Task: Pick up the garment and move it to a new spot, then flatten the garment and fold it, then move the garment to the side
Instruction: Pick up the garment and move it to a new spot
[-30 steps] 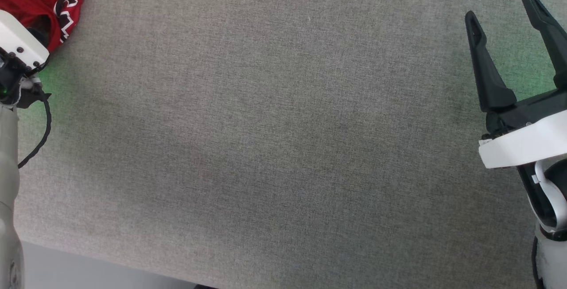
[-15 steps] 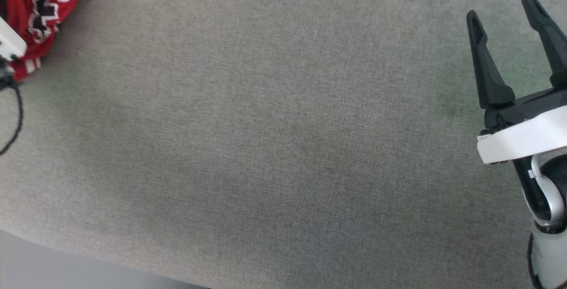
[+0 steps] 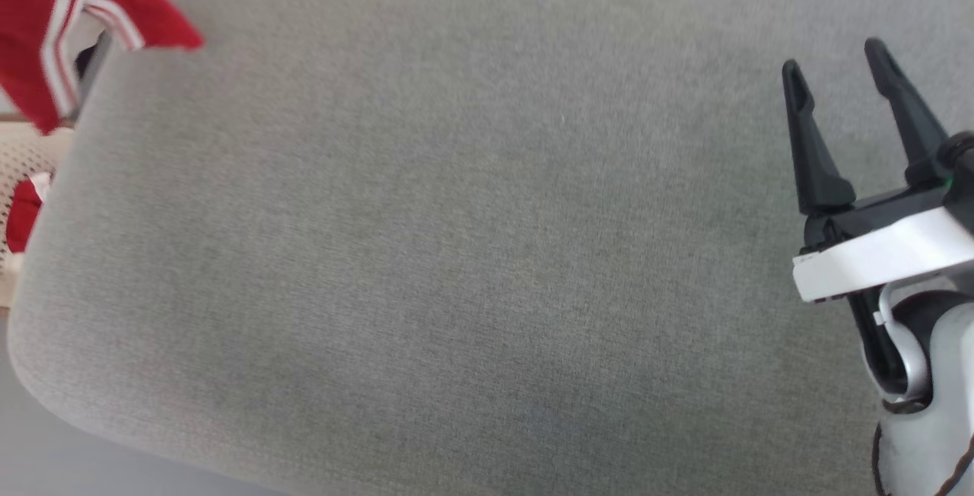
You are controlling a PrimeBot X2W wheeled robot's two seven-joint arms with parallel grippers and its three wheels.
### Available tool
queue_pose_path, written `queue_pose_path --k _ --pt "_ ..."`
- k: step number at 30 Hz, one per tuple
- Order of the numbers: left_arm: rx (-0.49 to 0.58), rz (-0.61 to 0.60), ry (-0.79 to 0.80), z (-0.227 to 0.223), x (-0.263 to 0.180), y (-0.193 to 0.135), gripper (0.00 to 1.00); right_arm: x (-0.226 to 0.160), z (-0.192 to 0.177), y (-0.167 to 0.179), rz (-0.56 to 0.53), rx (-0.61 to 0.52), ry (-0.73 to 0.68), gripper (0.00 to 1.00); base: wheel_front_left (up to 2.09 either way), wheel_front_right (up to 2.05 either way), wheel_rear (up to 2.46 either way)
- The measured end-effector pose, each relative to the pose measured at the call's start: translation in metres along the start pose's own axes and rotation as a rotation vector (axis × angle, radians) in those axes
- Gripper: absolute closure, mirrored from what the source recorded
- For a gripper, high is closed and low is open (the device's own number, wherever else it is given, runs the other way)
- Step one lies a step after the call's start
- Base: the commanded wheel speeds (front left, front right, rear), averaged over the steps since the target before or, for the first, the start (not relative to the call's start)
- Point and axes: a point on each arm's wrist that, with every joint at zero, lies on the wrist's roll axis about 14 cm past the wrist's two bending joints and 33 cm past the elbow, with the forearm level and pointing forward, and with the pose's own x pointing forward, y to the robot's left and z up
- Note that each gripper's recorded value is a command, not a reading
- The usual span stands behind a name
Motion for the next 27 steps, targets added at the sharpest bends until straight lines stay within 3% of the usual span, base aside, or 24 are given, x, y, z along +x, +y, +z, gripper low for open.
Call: queue_pose_path --k 7,13,21,26,27 --pt "0.052 -0.071 -0.119 0.064 -0.027 -0.005 1.00 -0.013 0.029 0.007 -0.016 0.007 -0.064 0.00 0.00 0.00 0.00" --pt "0.115 -0.168 -0.173 0.096 -0.043 -0.030 1.00 -0.027 0.048 -0.004 -0.067 -0.010 -0.107 0.00 0.00 0.00 0.00" --pt "0.166 -0.365 -0.206 0.114 -0.060 -0.109 1.00 -0.062 0.065 -0.044 -0.211 -0.028 -0.145 0.00 0.00 0.00 0.00" --pt "0.196 -0.515 -0.225 0.120 -0.077 -0.173 1.00 -0.093 0.074 -0.077 -0.333 -0.050 -0.168 0.00 0.00 0.00 0.00" --pt "0.198 -0.579 -0.230 0.122 -0.084 -0.199 1.00 -0.106 0.078 -0.090 -0.381 -0.062 -0.175 0.00 0.00 0.00 0.00"
